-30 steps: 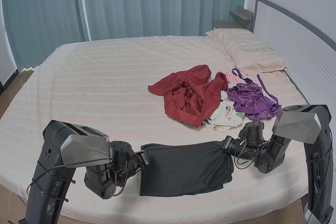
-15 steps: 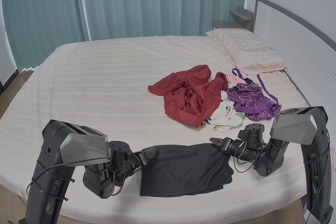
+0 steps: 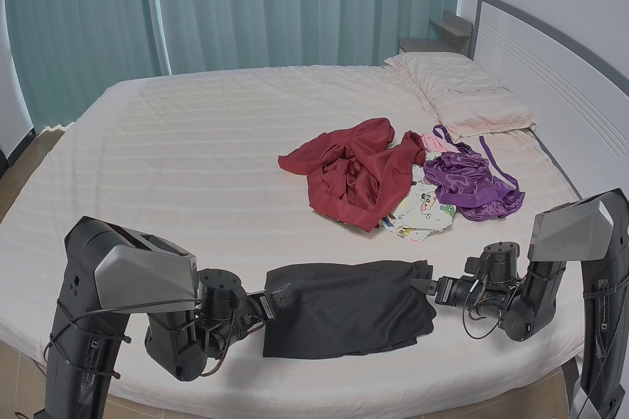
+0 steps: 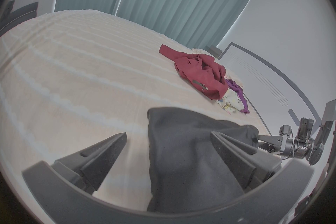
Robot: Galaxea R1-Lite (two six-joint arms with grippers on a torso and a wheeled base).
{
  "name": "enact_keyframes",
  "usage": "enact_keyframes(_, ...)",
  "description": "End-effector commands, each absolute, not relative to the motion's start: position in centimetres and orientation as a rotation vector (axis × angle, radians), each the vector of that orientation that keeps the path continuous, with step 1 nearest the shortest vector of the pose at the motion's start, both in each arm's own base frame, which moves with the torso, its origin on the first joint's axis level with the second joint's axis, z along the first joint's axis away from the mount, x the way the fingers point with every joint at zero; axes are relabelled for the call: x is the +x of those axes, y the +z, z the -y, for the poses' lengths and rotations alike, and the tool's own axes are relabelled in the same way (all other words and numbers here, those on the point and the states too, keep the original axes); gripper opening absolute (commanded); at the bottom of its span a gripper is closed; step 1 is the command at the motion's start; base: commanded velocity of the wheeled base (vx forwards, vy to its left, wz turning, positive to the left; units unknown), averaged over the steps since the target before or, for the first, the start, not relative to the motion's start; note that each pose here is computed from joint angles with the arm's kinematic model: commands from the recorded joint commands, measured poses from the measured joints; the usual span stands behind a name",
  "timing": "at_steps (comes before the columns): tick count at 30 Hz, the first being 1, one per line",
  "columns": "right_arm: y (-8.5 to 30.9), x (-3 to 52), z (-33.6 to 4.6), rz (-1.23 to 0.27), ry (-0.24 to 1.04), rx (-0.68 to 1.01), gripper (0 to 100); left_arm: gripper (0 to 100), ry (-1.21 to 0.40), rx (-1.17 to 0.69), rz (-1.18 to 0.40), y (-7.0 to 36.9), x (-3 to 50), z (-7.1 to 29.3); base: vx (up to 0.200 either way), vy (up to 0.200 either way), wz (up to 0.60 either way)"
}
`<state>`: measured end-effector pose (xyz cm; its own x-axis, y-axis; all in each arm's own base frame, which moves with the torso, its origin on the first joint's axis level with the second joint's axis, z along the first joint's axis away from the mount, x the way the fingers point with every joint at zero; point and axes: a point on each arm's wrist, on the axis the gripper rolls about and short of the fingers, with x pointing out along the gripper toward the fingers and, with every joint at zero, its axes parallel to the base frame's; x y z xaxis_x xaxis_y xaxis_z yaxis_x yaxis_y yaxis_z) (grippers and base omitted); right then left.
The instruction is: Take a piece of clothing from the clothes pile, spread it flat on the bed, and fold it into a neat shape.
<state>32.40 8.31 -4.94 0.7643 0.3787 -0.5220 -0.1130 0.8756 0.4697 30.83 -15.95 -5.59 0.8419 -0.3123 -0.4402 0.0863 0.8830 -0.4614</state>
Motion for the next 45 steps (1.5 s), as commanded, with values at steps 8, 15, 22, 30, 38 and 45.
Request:
enact_keyframes(8, -6.7, 31.3, -8.6, -0.666, 0.383, 0.406, 100, 100, -0.292, -0.443, -0.614, -5.9, 29.6, 15.4, -0.025, 0.000, 0.00)
enact_keyframes(15, -8.1, 32.5, -9.5, -0.659, 0.402, 0.377, 100, 100, -0.267, -0.409, -0.609, -7.0, 30.5, 14.5, 0.000, 0.000, 0.00)
enact_keyframes(22, -8.2, 33.1, -10.2, -0.689, 0.409, 0.370, 100, 100, -0.267, -0.404, -0.616, -7.3, 30.5, 14.6, 0.000, 0.000, 0.00)
enact_keyframes(30, -8.2, 32.1, -10.4, -0.714, 0.394, 0.342, 0, 100, -0.299, -0.406, -0.609, -7.3, 30.6, 15.5, 0.000, 0.000, 0.00)
enact_keyframes(38, -7.4, 30.8, -10.0, -0.741, 0.397, 0.338, 0, 100, -0.359, -0.408, -0.622, -7.2, 30.4, 16.7, 0.000, 0.000, 0.00)
enact_keyframes(45, -7.4, 30.9, -10.1, -0.740, 0.399, 0.338, 0, 100, -0.391, -0.414, -0.641, -7.3, 30.5, 16.8, 0.000, 0.000, 0.00)
